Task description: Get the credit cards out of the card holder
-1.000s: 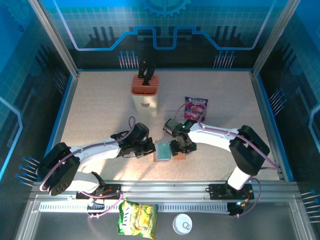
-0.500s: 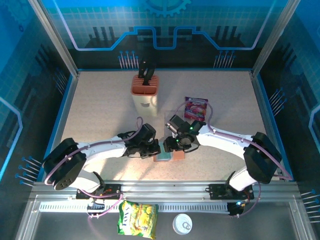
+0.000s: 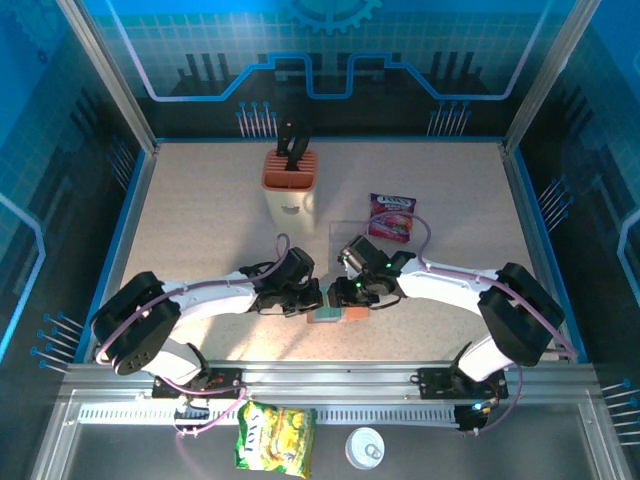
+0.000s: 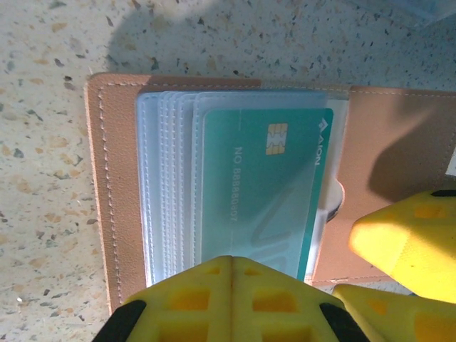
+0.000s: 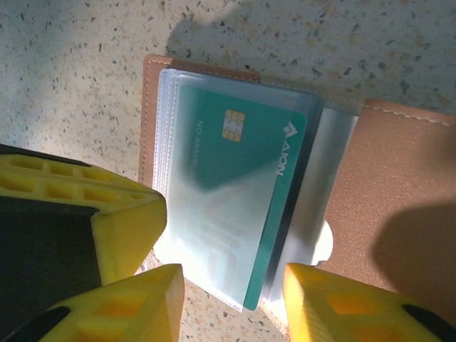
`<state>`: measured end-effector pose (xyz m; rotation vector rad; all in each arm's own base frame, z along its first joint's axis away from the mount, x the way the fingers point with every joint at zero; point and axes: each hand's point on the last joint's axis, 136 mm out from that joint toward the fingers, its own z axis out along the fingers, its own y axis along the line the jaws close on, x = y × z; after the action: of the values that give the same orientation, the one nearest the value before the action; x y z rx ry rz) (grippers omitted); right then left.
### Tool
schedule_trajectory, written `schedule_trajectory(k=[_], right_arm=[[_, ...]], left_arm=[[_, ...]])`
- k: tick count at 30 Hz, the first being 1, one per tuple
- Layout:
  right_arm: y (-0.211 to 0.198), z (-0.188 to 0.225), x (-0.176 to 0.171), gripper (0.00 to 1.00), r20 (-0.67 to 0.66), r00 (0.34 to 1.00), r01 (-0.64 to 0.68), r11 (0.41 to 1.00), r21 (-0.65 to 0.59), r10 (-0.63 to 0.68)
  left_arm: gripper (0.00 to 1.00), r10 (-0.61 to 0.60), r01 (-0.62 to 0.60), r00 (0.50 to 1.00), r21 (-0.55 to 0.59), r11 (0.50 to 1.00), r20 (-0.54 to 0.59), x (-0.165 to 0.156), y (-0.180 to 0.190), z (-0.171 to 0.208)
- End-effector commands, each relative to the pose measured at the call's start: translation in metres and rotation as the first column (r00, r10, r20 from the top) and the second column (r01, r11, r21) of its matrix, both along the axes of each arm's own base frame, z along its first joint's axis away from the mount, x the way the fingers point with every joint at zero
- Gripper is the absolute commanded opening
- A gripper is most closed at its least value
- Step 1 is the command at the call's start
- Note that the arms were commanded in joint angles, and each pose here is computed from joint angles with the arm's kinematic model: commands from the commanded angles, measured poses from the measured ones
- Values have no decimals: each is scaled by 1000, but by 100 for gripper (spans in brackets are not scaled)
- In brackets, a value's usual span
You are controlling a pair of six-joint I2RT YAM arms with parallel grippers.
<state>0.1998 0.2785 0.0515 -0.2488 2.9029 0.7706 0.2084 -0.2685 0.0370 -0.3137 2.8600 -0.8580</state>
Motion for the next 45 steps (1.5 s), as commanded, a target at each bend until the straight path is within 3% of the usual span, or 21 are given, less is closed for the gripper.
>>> schedule_trajectory(k=[1,22,45], right_arm=[[4,-3,2,38,-21,1000,4,999,40,-3],[7,-16,6,32,-84,996,32,993,114,-22],[-12,-32,3,32,-121,993,13,1000,-6,-13]], left_arm=[[1,-12,12,1000,46,999,-12,-5,7,-14],[0,-7,8,1000,75,997,-16,-7,13,-18],[2,27,-27,1000,68,997,4,-9,20,-11]])
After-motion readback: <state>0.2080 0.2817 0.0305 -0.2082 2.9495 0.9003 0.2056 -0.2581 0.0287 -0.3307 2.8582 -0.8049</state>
